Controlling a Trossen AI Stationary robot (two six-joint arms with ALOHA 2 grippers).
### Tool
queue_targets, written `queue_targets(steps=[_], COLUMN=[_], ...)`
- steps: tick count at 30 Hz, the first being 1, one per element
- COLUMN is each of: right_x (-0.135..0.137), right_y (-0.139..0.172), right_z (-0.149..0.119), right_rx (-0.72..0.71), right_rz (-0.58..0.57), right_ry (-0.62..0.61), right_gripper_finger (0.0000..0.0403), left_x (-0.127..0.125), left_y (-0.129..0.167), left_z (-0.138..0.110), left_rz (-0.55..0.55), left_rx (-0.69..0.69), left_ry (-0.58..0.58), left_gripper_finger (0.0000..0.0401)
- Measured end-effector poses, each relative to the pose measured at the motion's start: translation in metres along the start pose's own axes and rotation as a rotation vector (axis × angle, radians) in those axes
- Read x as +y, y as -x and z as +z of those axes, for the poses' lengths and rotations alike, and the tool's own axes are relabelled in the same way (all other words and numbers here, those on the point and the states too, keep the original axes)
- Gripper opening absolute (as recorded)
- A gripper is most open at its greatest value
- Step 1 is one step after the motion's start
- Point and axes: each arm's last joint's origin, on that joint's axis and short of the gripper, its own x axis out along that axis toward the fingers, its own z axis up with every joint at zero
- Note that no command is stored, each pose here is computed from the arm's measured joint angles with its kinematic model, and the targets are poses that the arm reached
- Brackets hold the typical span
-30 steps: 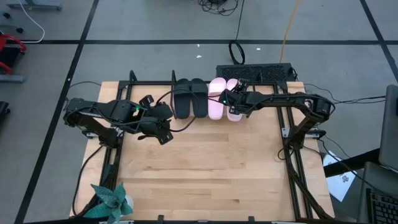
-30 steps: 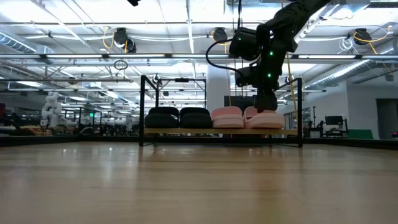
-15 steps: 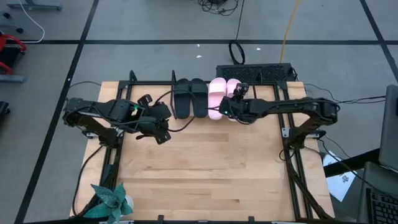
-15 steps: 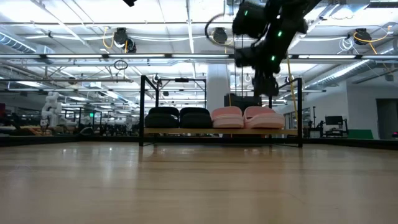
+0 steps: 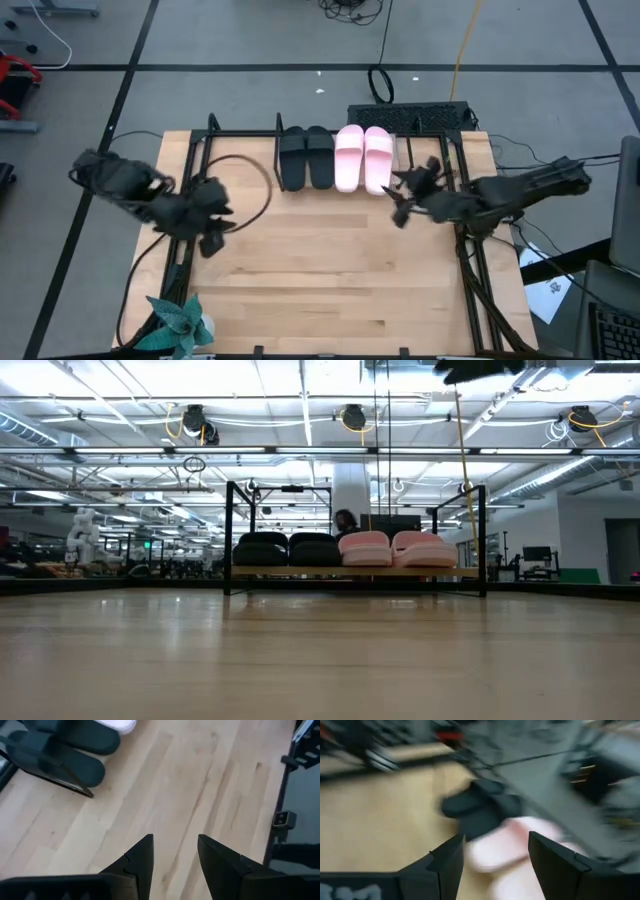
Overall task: Pick and place slides into the shelf
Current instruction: Return to Home Position
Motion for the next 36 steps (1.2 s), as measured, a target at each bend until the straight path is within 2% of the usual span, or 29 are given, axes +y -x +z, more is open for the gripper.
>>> queue_targets(steps=[4, 7, 10, 15, 20, 24, 29, 32, 36], right_x=[-0.013, -0.016, -0.010, -0.003, -0.025, -0.049, -0.077, -0.085, -0.083], right_y=[0.035, 0.043, 0.036, 0.008, -0.009, -0.007, 0.006, 0.013, 0.014], right_z=[0.000, -0.016, -0.046, -0.099, -0.119, -0.111, -0.106, -0.109, -0.117], right_rx=[-0.022, -0.016, -0.019, -0.072, -0.138, -0.200, -0.319, -0.321, -0.231], right_rz=[0.223, 0.304, 0.334, 0.345, 0.257, 0.267, 0.258, 0.336, 0.475], right_ry=[-0.156, -0.211, -0.285, -0.371, -0.394, -0.375, -0.369, -0.355, -0.340], right_gripper_finger=[0.0208, 0.0208, 0.0208, 0.0208, 0.0208, 0.0208, 0.0208, 0.0208, 0.0208], left_x=[-0.007, -0.012, -0.016, -0.010, 0.023, 0.058, 0.093, 0.108, 0.120], left_y=[0.008, -0.004, -0.026, -0.064, -0.093, -0.108, -0.119, -0.124, -0.136], left_z=[-0.028, -0.055, -0.083, -0.118, -0.126, -0.124, -0.120, -0.119, -0.117], left_rz=[0.024, 0.063, 0.069, -0.050, -0.096, -0.123, -0.248, -0.307, -0.316], left_rx=[-0.091, -0.125, -0.176, -0.331, -0.455, -0.546, -0.671, -0.698, -0.653], left_ry=[-0.030, -0.046, -0.019, 0.014, 0.033, 0.056, 0.005, -0.017, -0.023], left_gripper_finger=[0.0150, 0.0150, 0.0150, 0.0150, 0.0150, 0.0150, 0.0150, 0.0150, 0.0150])
